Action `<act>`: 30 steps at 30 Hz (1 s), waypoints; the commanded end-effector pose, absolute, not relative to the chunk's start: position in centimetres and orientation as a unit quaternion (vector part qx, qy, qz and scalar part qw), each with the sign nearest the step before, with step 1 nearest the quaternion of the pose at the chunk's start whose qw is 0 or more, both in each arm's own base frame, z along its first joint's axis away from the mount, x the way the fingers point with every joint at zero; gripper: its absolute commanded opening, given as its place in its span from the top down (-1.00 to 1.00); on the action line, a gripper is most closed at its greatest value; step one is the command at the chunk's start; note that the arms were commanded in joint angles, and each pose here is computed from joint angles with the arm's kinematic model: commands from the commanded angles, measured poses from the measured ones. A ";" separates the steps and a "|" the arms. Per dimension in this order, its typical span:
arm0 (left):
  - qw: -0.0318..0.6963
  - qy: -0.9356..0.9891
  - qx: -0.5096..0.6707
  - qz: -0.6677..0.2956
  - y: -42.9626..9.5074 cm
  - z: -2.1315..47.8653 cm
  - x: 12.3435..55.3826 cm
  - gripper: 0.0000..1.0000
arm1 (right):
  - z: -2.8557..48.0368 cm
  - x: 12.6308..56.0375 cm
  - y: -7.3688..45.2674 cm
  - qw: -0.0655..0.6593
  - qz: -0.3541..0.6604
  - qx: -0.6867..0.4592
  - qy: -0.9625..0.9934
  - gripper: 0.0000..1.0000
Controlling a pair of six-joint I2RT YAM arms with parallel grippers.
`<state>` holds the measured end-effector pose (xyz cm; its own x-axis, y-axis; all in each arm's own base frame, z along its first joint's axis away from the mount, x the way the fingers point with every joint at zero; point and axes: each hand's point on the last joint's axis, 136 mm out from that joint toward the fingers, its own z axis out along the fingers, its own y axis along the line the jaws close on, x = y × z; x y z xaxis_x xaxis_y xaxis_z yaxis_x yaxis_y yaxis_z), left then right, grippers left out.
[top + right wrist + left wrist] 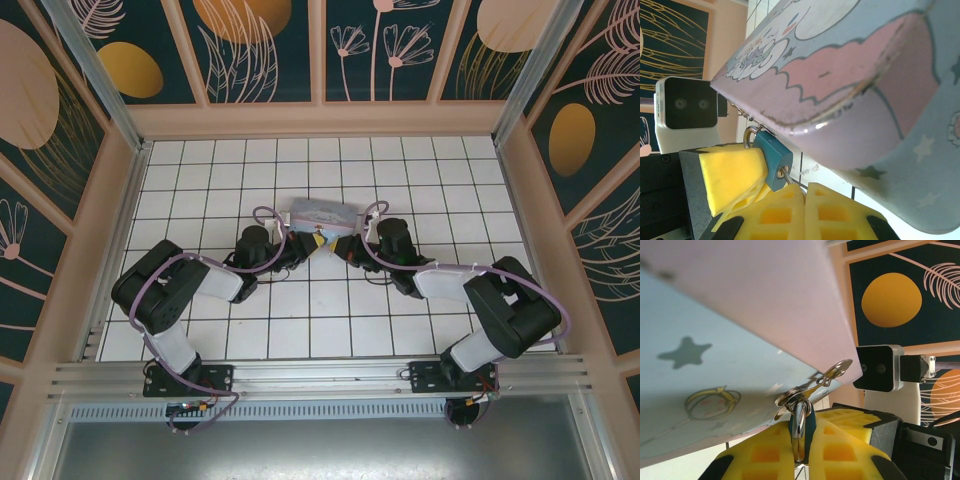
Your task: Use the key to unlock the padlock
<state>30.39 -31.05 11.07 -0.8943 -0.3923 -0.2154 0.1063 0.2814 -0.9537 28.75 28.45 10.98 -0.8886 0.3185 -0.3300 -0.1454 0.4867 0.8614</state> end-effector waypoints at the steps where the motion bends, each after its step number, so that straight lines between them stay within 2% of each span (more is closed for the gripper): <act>1: 0.140 0.765 0.020 -0.628 -33.7 12.3 25.2 1.00 | 14.9 30.4 29.5 0.283 0.542 0.032 0.791 1.00; 30: 0.131 0.769 0.025 -0.625 -33.4 11.5 24.4 1.00 | 19.4 30.7 29.6 0.243 0.675 0.081 0.692 1.00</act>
<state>30.39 -30.89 11.45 -0.8869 -0.3786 -0.2647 0.1569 0.2920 -0.9434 28.91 28.61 11.52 -0.9125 0.3967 -0.1000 0.0054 0.2561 0.9666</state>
